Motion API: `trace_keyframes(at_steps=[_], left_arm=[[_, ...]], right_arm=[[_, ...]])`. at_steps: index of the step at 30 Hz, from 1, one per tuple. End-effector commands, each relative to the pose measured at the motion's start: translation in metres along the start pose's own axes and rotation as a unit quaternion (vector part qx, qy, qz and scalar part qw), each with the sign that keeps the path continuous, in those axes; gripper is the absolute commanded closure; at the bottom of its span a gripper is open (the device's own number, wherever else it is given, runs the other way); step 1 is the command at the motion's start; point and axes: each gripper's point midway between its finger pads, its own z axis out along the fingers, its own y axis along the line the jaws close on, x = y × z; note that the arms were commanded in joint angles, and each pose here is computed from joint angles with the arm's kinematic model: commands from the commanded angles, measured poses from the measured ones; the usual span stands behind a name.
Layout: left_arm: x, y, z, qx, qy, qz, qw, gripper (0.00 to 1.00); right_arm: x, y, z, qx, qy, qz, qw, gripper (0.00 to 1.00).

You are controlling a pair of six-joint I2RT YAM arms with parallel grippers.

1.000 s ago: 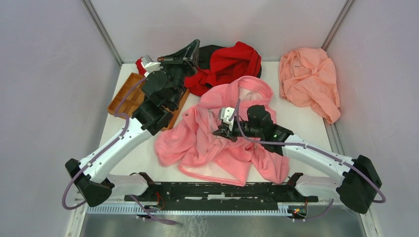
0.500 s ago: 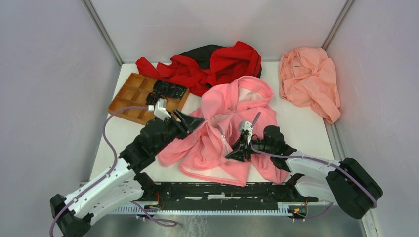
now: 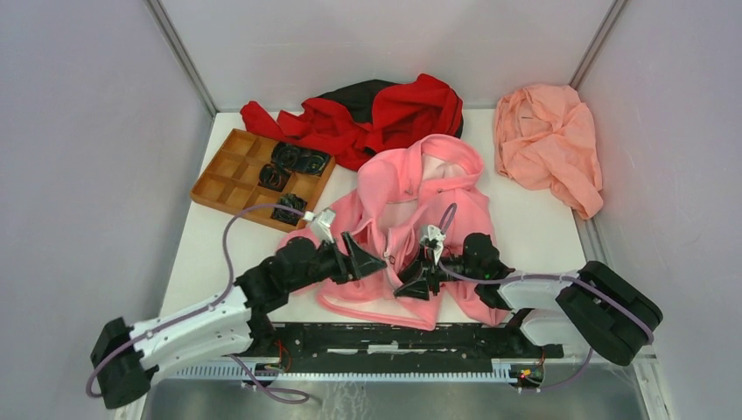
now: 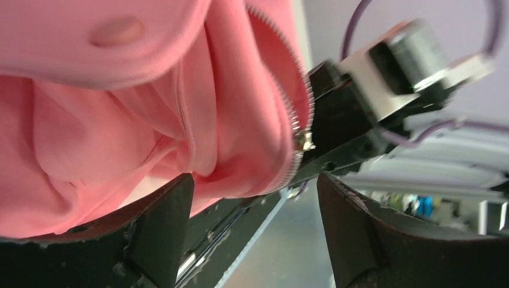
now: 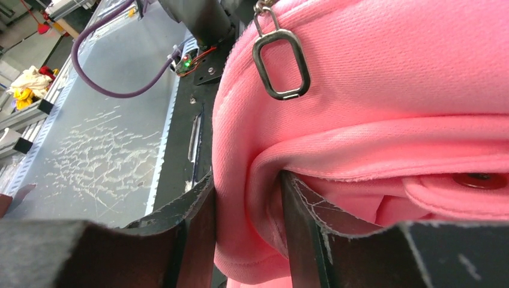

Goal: Zip up the jacket
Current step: Adjust the jacket at the center of the board.

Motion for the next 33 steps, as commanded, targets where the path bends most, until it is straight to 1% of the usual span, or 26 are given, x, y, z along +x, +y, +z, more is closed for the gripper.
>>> trace_keyframes(at_steps=[1,4,5,6,7,10,11,12,13,14,15,16,17,18,19,21,23,24,25,28,30,32,33], left_arm=[[0.014,-0.022,0.022,0.023,0.024,0.084,0.996,0.18],[0.023,-0.021,0.032,0.016,0.040,0.098,0.994,0.21],[0.025,-0.017,0.034,0.011,0.043,0.099,0.994,0.24],[0.026,-0.014,0.035,0.006,0.043,0.099,0.994,0.30],[0.027,-0.011,0.036,0.003,0.043,0.099,0.994,0.39],[0.027,0.000,0.037,-0.012,0.039,0.105,0.994,0.79],[0.028,0.003,0.037,-0.014,0.040,0.111,0.993,0.89],[0.029,0.006,0.037,-0.017,0.041,0.117,0.992,0.95],[0.031,0.009,0.036,-0.021,0.046,0.123,0.991,0.98],[0.033,0.013,0.035,-0.026,0.052,0.130,0.990,0.98],[0.036,0.017,0.034,-0.032,0.063,0.138,0.988,0.98],[0.039,0.018,0.033,-0.036,0.075,0.145,0.986,0.98],[0.044,0.020,0.031,-0.039,0.090,0.152,0.983,0.98],[0.049,0.022,0.031,-0.042,0.107,0.157,0.981,0.98],[0.053,0.020,0.031,-0.037,0.123,0.161,0.979,0.98],[0.063,0.022,0.031,-0.041,0.159,0.166,0.972,0.98],[0.067,0.021,0.032,-0.043,0.177,0.176,0.968,0.98],[0.066,0.020,0.034,-0.043,0.177,0.181,0.967,0.98],[0.065,0.019,0.035,-0.039,0.176,0.185,0.966,0.98],[0.060,0.012,0.039,-0.023,0.164,0.197,0.966,0.98],[0.057,0.006,0.039,-0.011,0.162,0.202,0.966,0.98],[0.055,0.003,0.039,-0.007,0.163,0.212,0.963,0.98],[0.053,0.003,0.038,-0.009,0.163,0.219,0.962,0.98]], right_arm=[[0.004,0.012,0.000,-0.034,0.002,-0.027,0.999,0.53],[0.007,0.014,0.000,-0.042,0.009,-0.031,0.999,0.53],[0.008,0.015,-0.001,-0.046,0.011,-0.034,0.998,0.53],[0.007,0.017,-0.001,-0.051,0.012,-0.037,0.998,0.53],[0.007,0.018,-0.002,-0.056,0.015,-0.043,0.997,0.52],[0.009,0.019,-0.004,-0.075,0.036,-0.072,0.994,0.50],[0.009,0.018,-0.005,-0.078,0.045,-0.077,0.993,0.49],[0.005,0.015,-0.007,-0.083,0.051,-0.093,0.991,0.46],[0.008,0.013,-0.012,-0.090,0.067,-0.094,0.989,0.43],[0.009,0.010,-0.018,-0.096,0.087,-0.103,0.986,0.40],[0.003,0.004,-0.023,-0.099,0.099,-0.132,0.981,0.38],[0.007,0.005,-0.034,-0.102,0.129,-0.126,0.978,0.35],[-0.002,0.001,-0.041,-0.107,0.141,-0.170,0.969,0.30],[-0.004,0.004,-0.051,-0.112,0.165,-0.171,0.965,0.27],[-0.020,-0.001,-0.057,-0.109,0.176,-0.203,0.957,0.23],[-0.041,-0.004,-0.069,-0.098,0.205,-0.212,0.950,0.18],[-0.064,-0.011,-0.074,-0.086,0.212,-0.236,0.944,0.14],[-0.076,-0.016,-0.074,-0.077,0.213,-0.249,0.942,0.04],[-0.086,-0.021,-0.072,-0.067,0.211,-0.256,0.941,0.02],[-0.110,-0.035,-0.068,-0.018,0.180,-0.240,0.954,0.02],[-0.112,-0.043,-0.086,0.005,0.177,-0.258,0.950,0.02],[-0.123,-0.061,-0.108,0.074,0.150,-0.234,0.958,0.02],[-0.125,-0.065,-0.117,0.093,0.131,-0.230,0.960,0.02]])
